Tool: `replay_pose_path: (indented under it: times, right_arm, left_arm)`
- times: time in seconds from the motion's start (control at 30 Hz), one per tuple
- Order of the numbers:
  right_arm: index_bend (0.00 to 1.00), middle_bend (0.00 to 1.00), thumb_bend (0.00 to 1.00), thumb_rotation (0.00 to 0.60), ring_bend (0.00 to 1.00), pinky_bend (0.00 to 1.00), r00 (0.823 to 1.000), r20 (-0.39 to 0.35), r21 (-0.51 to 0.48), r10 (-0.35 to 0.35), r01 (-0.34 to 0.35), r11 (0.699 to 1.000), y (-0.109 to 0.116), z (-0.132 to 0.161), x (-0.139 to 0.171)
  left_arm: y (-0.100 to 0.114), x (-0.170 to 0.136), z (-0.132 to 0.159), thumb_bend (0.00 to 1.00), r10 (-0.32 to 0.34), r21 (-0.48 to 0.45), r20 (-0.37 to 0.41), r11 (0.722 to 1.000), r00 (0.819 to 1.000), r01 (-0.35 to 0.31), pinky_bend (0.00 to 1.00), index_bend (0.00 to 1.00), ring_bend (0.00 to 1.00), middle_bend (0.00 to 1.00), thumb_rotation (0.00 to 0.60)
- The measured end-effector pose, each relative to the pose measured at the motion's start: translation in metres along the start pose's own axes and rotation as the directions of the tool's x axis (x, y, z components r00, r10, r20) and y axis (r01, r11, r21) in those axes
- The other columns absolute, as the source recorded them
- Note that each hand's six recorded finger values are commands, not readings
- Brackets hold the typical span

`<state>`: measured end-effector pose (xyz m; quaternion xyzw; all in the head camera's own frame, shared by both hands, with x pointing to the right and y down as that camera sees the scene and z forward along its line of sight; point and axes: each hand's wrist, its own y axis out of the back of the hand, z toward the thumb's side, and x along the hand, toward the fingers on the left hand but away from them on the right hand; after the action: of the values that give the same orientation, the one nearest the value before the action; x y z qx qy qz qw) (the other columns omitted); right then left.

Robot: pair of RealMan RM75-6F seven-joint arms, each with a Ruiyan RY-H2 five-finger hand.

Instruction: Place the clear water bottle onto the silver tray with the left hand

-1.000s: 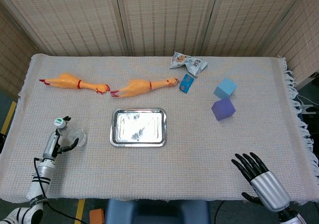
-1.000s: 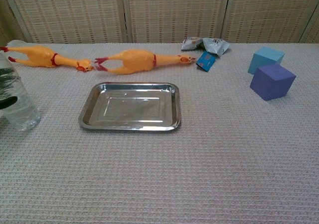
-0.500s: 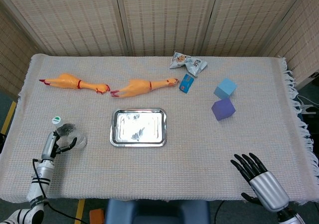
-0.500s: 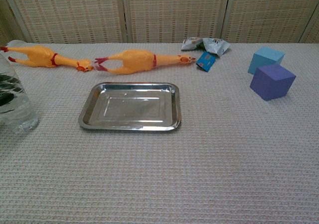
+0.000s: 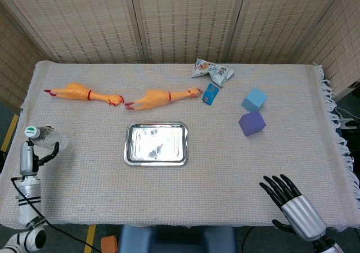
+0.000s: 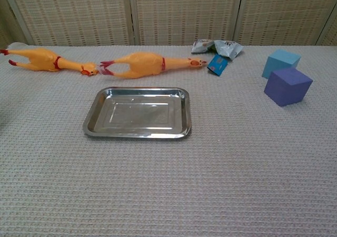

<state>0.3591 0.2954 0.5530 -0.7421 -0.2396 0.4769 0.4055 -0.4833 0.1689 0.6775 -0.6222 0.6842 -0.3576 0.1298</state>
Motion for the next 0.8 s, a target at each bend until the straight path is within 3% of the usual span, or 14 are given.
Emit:
replay_pose_path:
  times: [0.1,0.2,0.27,0.37,0.47,0.53,0.67,0.8]
  right_arm:
    - [0.00,0.00,0.01,0.600,0.00,0.00,1.000,-0.004,0.002,0.010,-0.010,1.000,-0.002,0.001,-0.001]
    - [0.00,0.00,0.01,0.600,0.00,0.00,1.000,-0.002,0.003,0.014,-0.014,1.000,-0.003,0.001,-0.001]
    - [0.00,0.00,0.01,0.600,0.00,0.00,1.000,-0.002,0.001,0.014,-0.014,1.000,-0.002,0.000,-0.001]
    - [0.00,0.00,0.01,0.600,0.00,0.00,1.000,-0.001,-0.002,0.011,-0.011,1.000,-0.001,-0.001,-0.001]
    - [0.00,0.00,0.01,0.600,0.00,0.00,1.000,-0.006,-0.006,0.006,-0.006,1.000,0.001,-0.001,0.001]
    - [0.00,0.00,0.01,0.600,0.00,0.00,1.000,-0.008,-0.007,0.000,0.000,1.000,0.002,0.000,0.002]
    - [0.00,0.00,0.01,0.600,0.00,0.00,1.000,-0.009,-0.006,0.001,-0.001,1.000,0.001,0.000,0.002]
    - [0.00,0.00,0.01,0.600,0.00,0.00,1.000,-0.009,0.000,0.018,-0.018,1.000,-0.003,0.001,0.000]
  left_arm:
    - [0.000,-0.004,-0.001,0.66,-0.018,-0.019,-0.002,1.000,1.000,0.018,0.51,0.50,0.37,0.55,0.600]
    - [-0.028,-0.021,0.012,0.66,-0.121,-0.099,0.019,0.988,0.993,0.122,0.51,0.49,0.37,0.55,0.600]
    - [-0.055,-0.037,0.028,0.65,-0.207,-0.168,0.046,0.963,0.977,0.212,0.51,0.49,0.37,0.55,0.600]
    - [-0.097,-0.069,0.067,0.65,-0.338,-0.277,0.126,0.891,0.933,0.360,0.51,0.49,0.36,0.55,0.600]
    - [-0.110,-0.078,0.088,0.65,-0.357,-0.318,0.168,0.863,0.919,0.393,0.50,0.49,0.36,0.54,0.600]
    - [-0.108,-0.074,0.089,0.65,-0.339,-0.315,0.165,0.872,0.926,0.376,0.50,0.49,0.36,0.54,0.600]
    - [-0.082,-0.050,0.060,0.65,-0.264,-0.239,0.097,0.930,0.960,0.280,0.50,0.48,0.36,0.54,0.600]
    - [-0.059,-0.037,0.045,0.65,-0.222,-0.175,0.083,0.957,0.972,0.233,0.50,0.48,0.35,0.54,0.600]
